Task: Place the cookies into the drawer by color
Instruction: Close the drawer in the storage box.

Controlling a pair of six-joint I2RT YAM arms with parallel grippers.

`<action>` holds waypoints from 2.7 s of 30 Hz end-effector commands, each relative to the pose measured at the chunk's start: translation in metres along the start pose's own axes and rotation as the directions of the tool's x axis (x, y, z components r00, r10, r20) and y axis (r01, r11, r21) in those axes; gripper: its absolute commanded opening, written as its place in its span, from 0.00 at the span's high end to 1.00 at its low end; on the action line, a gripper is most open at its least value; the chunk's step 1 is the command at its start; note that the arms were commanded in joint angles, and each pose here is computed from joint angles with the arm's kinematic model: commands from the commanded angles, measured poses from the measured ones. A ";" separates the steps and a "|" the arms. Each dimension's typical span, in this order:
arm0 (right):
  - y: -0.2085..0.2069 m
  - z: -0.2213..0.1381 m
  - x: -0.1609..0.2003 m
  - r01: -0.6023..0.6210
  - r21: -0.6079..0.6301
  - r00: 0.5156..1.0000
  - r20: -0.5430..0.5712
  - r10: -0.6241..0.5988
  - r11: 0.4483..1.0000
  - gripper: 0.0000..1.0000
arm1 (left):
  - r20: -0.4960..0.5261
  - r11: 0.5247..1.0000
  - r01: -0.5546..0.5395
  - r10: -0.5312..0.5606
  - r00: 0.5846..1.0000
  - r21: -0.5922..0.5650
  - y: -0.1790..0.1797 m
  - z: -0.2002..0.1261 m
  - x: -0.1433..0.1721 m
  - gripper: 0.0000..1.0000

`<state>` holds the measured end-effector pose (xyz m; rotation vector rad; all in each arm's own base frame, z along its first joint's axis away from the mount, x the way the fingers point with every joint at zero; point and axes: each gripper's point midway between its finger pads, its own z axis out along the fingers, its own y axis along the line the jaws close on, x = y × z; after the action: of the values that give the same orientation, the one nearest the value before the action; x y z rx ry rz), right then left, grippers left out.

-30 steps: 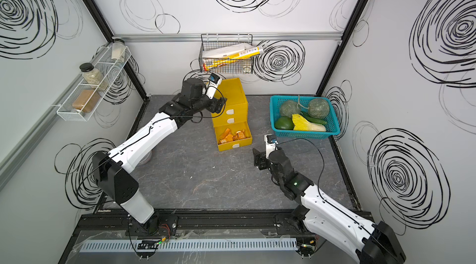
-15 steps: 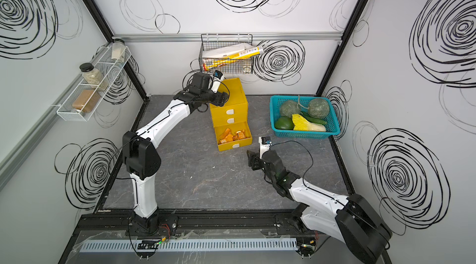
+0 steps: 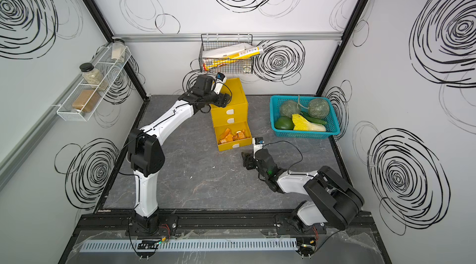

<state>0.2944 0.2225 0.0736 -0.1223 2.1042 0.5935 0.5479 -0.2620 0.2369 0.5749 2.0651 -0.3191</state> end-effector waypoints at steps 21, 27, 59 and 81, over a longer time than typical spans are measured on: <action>0.033 0.072 -0.030 0.038 -0.058 0.997 0.065 -0.034 0.998 0.63 | -0.190 0.999 0.048 -0.045 0.981 0.009 0.017 0.014 0.079 0.21; 0.034 0.087 -0.031 0.049 -0.050 0.997 0.067 -0.046 0.998 0.63 | -0.197 0.999 0.051 -0.048 0.979 0.010 0.019 0.018 0.083 0.21; 0.031 0.126 -0.074 -0.018 0.005 0.950 0.313 0.015 1.000 0.87 | -0.210 0.995 0.093 -0.084 0.974 0.030 0.023 0.024 0.087 0.22; 0.045 0.091 -0.074 -0.227 -0.210 0.924 0.262 0.278 0.951 0.79 | -0.203 0.993 0.108 -0.096 0.974 0.049 0.018 0.017 0.082 0.23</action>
<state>0.4007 0.2973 0.0949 0.0915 1.8029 0.8234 0.5548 -0.2474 0.2370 0.5797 2.0109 -0.3796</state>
